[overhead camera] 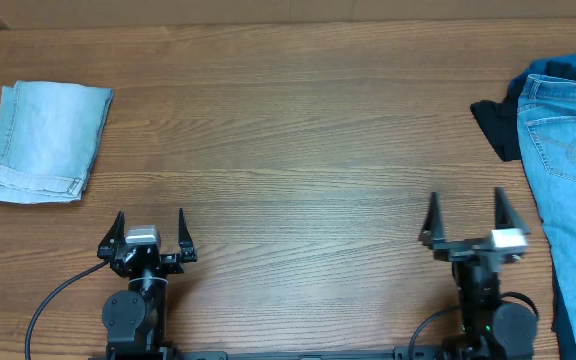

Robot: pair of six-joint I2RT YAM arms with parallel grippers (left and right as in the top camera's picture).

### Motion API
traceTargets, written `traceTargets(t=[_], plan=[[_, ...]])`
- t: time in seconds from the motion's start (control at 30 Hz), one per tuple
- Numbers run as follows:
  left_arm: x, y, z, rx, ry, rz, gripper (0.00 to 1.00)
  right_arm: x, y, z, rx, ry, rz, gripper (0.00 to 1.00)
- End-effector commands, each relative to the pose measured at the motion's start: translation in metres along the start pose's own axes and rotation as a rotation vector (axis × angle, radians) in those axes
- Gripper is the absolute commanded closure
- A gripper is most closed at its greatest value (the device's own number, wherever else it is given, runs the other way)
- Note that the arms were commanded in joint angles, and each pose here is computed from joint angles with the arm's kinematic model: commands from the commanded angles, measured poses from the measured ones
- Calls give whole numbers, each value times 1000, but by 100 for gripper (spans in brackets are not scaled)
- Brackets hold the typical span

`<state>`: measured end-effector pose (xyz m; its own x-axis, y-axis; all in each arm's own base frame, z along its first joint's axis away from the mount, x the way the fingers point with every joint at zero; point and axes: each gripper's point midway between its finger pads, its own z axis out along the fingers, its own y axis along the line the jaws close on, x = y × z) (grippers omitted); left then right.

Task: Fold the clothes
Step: 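Reach the right gripper to the jeans at the right edge and grasp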

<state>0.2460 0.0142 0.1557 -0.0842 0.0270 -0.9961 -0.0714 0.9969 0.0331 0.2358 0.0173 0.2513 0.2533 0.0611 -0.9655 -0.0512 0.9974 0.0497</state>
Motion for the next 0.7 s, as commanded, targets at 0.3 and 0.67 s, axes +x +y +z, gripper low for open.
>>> traceTargets(t=[0.3, 0.67], plan=[[-1, 2, 0, -7, -11, -11, 0, -245, -56, 37, 394, -220, 39, 0], [-1, 2, 0, -6, -11, -11, 0, -331, -87, 144, 568, -65, -123, 0]])
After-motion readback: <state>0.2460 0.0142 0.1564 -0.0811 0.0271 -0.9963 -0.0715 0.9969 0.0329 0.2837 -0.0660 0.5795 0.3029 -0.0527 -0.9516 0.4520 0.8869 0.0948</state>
